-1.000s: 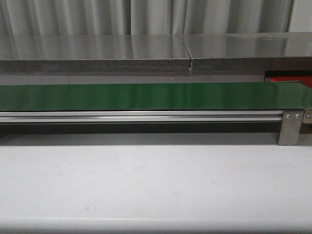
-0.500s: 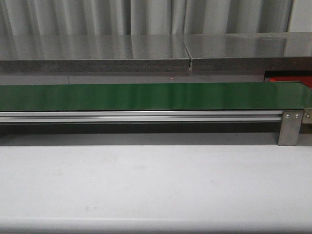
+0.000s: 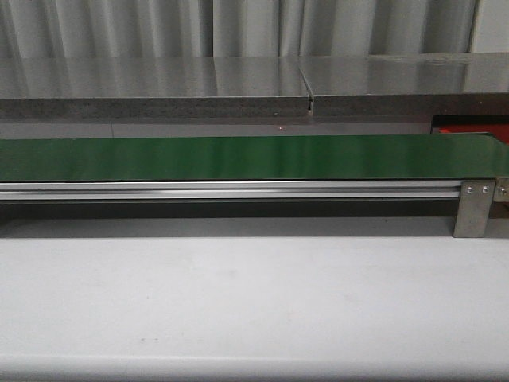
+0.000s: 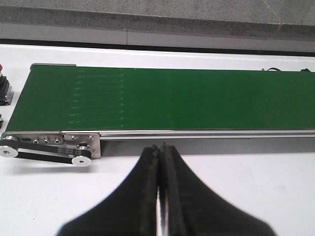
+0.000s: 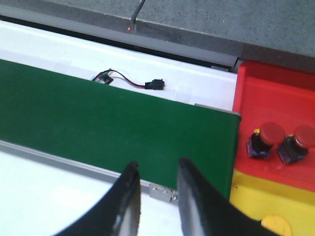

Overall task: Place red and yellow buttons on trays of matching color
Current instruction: 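Return the right gripper to its pose beside the belt end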

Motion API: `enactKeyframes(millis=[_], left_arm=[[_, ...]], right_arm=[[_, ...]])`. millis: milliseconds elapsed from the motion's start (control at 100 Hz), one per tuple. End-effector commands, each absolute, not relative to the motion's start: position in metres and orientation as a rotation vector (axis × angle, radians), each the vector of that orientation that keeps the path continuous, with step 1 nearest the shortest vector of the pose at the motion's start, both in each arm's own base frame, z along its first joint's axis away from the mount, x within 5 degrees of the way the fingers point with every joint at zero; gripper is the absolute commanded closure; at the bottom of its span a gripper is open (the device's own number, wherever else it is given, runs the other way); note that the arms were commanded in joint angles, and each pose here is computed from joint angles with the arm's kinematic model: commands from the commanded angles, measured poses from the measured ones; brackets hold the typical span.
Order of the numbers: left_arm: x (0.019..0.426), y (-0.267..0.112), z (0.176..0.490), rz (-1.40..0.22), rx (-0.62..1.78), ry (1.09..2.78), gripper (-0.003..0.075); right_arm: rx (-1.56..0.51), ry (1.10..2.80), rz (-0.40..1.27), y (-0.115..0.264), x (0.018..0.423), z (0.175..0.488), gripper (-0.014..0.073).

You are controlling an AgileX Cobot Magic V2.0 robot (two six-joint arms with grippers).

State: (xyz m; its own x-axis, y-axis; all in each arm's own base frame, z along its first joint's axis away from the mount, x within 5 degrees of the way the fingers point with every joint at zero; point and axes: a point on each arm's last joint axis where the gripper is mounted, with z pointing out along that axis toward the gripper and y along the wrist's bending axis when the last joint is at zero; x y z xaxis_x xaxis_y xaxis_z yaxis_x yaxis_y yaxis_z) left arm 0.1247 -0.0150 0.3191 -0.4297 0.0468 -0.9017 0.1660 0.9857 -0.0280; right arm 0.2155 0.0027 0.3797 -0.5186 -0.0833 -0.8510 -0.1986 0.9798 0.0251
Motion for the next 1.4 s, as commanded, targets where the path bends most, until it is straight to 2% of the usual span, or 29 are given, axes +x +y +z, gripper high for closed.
enactKeyframes(millis=[0, 120, 250, 480, 1240, 1310, 1390], left_arm=[[0.127, -0.015, 0.335, -0.137, 0.122, 1.911, 0.0739], [0.127, -0.015, 0.335, -0.137, 0.122, 1.911, 0.0739], [0.127, -0.015, 0.335, -0.137, 0.122, 1.911, 0.0739], [0.127, -0.015, 0.335, -0.137, 0.122, 1.911, 0.0739], [0.129, -0.013, 0.338, -0.125, 0.108, 1.87, 0.0736], [0.129, -0.014, 0.338, -0.127, 0.11, 1.875, 0.0702], [0.129, -0.014, 0.337, -0.129, 0.112, 1.882, 0.0578]], right_arm=[[-0.177, 1.99, 0.112, 0.004, 0.186, 0.386, 0.0507], [-0.177, 2.014, 0.118, 0.007, 0.155, 0.359, 0.0606], [-0.176, 1.981, 0.109, 0.01, 0.127, 0.342, 0.0717], [-0.179, 1.964, 0.106, 0.012, 0.107, 0.327, 0.0712], [-0.185, 1.978, 0.112, 0.013, 0.106, 0.326, 0.0712], [-0.185, 1.978, 0.112, 0.013, 0.106, 0.326, 0.0712], [-0.185, 1.978, 0.112, 0.013, 0.106, 0.326, 0.0712]])
